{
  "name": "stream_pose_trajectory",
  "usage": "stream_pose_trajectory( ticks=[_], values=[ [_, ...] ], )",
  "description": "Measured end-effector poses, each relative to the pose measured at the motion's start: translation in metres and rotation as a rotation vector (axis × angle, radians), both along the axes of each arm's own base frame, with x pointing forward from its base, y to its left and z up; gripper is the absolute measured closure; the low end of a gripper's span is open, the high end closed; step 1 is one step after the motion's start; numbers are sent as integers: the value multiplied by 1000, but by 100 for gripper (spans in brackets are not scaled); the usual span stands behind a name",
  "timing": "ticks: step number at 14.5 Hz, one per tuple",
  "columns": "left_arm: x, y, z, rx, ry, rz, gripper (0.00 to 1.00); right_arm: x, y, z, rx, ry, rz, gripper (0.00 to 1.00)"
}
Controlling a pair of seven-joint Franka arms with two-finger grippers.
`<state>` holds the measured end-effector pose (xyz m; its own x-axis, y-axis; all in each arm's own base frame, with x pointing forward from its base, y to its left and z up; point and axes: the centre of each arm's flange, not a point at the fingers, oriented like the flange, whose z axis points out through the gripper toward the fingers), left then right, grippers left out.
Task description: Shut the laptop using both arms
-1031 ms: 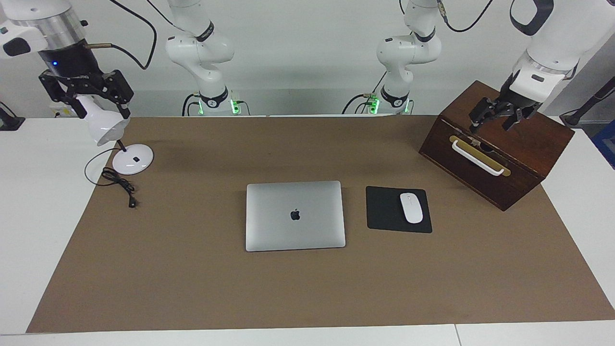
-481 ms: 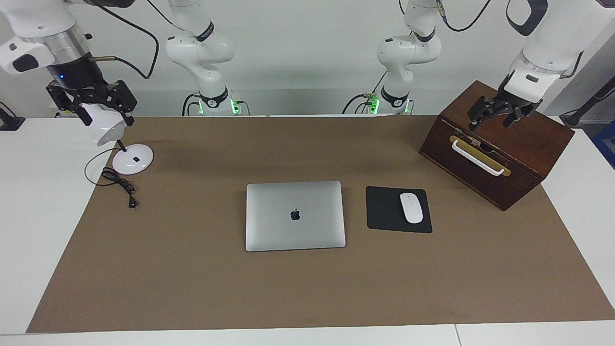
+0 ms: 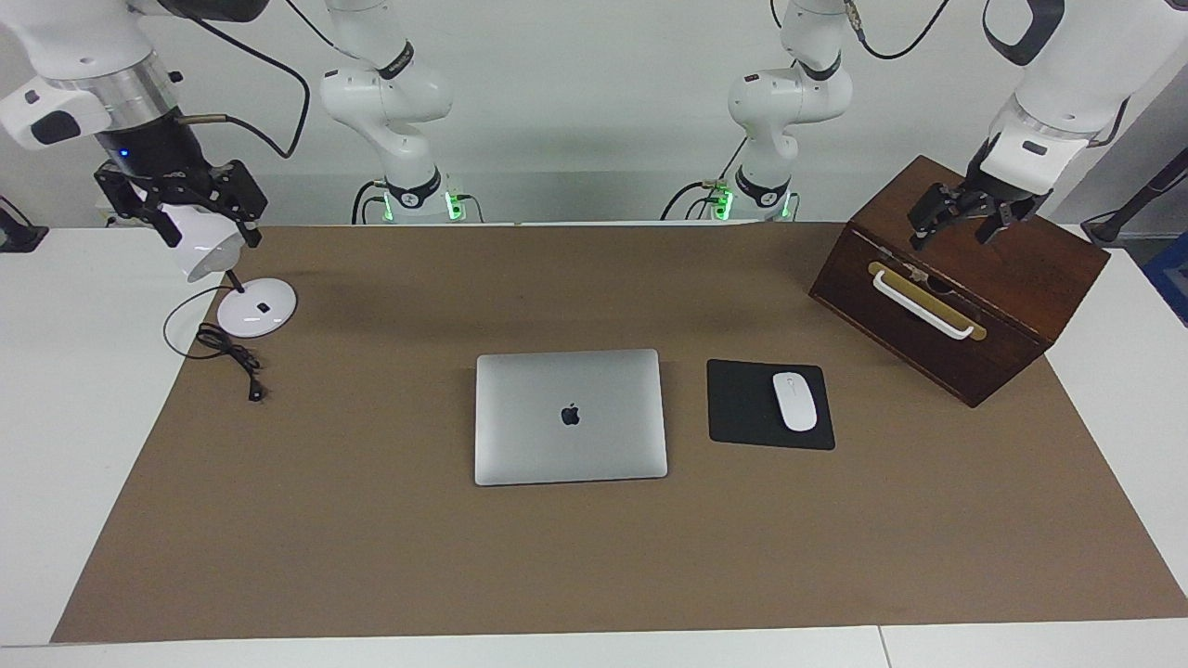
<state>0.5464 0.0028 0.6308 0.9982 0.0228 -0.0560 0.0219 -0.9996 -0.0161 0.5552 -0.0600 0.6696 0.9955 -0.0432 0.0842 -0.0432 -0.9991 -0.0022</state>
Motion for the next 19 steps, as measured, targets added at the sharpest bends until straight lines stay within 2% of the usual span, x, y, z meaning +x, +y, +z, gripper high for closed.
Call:
stream_pose_trajectory(
  ticks=[19],
  values=[
    [0,-8,0,-29,1,-10,0,-2,1,-1,2,4,2,0]
  ],
)
